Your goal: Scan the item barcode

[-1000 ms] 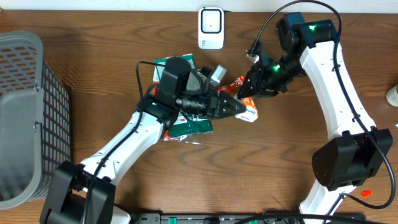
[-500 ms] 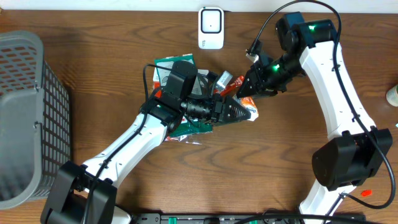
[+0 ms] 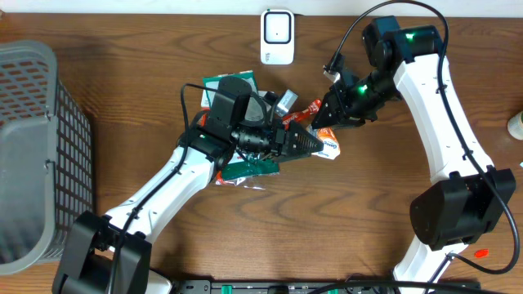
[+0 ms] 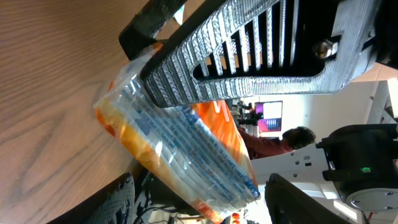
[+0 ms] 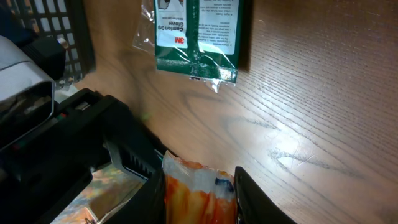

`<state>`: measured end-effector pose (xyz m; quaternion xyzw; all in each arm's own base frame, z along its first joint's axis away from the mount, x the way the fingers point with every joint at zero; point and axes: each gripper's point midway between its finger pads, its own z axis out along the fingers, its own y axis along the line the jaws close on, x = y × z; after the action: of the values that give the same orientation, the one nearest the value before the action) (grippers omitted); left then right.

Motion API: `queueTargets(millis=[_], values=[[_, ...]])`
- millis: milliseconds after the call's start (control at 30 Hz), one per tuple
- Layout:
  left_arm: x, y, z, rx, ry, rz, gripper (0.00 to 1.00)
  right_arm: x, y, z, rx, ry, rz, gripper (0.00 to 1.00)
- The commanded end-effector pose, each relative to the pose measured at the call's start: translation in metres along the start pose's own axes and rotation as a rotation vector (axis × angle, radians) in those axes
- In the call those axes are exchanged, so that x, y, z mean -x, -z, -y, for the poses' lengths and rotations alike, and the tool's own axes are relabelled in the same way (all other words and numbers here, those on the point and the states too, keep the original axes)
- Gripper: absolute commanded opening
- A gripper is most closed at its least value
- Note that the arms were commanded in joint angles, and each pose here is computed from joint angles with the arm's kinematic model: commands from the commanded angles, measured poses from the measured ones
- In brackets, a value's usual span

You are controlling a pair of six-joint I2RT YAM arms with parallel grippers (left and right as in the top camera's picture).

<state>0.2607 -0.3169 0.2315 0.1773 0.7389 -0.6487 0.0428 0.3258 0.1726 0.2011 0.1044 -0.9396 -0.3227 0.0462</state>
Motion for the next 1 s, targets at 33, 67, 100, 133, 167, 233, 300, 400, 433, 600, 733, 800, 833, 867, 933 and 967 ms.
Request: queueTargets(millis=[33, 67, 100, 133, 167, 233, 300, 400, 433, 600, 733, 800, 833, 867, 933, 967], values=[[0.002, 0.000, 0.000, -0.005, 0.006, -0.005, 0.67, 0.002, -0.002, -0.007, 0.008, 0.009, 0.000, 0.04], [0.002, -0.001, -0.001, -0.004, 0.015, -0.006, 0.67, 0.002, -0.002, -0.007, 0.007, 0.010, 0.000, 0.03], [0.002, -0.001, -0.002, -0.002, 0.025, -0.004, 0.67, 0.002, -0.002, -0.007, 0.007, 0.011, -0.001, 0.03], [0.003, -0.001, -0.004, 0.004, 0.036, 0.002, 0.67, 0.002, -0.003, -0.008, 0.007, 0.014, -0.001, 0.03], [0.004, -0.001, -0.005, 0.012, 0.046, 0.010, 0.67, 0.003, -0.003, -0.009, 0.007, 0.017, -0.001, 0.03], [0.007, -0.001, -0.008, 0.026, 0.063, 0.026, 0.67, 0.003, -0.004, -0.010, 0.007, 0.025, -0.001, 0.03], [0.007, -0.001, -0.008, 0.027, 0.075, 0.027, 0.67, 0.003, -0.006, -0.012, 0.007, 0.033, -0.002, 0.03], [0.008, -0.001, -0.009, 0.031, 0.144, 0.034, 0.67, 0.004, -0.008, -0.014, 0.000, 0.041, 0.000, 0.03], [0.009, -0.001, -0.010, 0.035, 0.176, 0.040, 0.67, 0.005, -0.008, -0.011, -0.015, 0.032, 0.002, 0.03], [0.013, 0.000, -0.013, 0.048, 0.247, 0.063, 0.59, 0.005, -0.010, -0.006, -0.059, 0.026, 0.002, 0.02], [0.013, 0.000, -0.013, 0.047, 0.269, 0.063, 0.57, 0.007, -0.009, 0.000, -0.088, 0.024, 0.009, 0.02], [0.013, 0.000, -0.013, 0.047, 0.269, 0.063, 0.54, 0.007, -0.008, 0.001, -0.095, 0.021, 0.011, 0.02], [0.013, 0.000, -0.013, 0.047, 0.273, 0.063, 0.54, 0.007, -0.008, 0.001, -0.095, 0.021, 0.012, 0.02], [0.013, 0.000, -0.013, 0.046, 0.282, 0.063, 0.53, 0.008, -0.008, 0.002, -0.097, 0.021, 0.013, 0.02], [0.013, 0.000, -0.013, 0.046, 0.305, 0.064, 0.51, 0.008, -0.008, 0.004, -0.107, 0.021, 0.015, 0.02], [0.013, 0.000, -0.013, 0.045, 0.310, 0.064, 0.51, 0.008, -0.008, 0.005, -0.114, 0.019, 0.015, 0.02]])
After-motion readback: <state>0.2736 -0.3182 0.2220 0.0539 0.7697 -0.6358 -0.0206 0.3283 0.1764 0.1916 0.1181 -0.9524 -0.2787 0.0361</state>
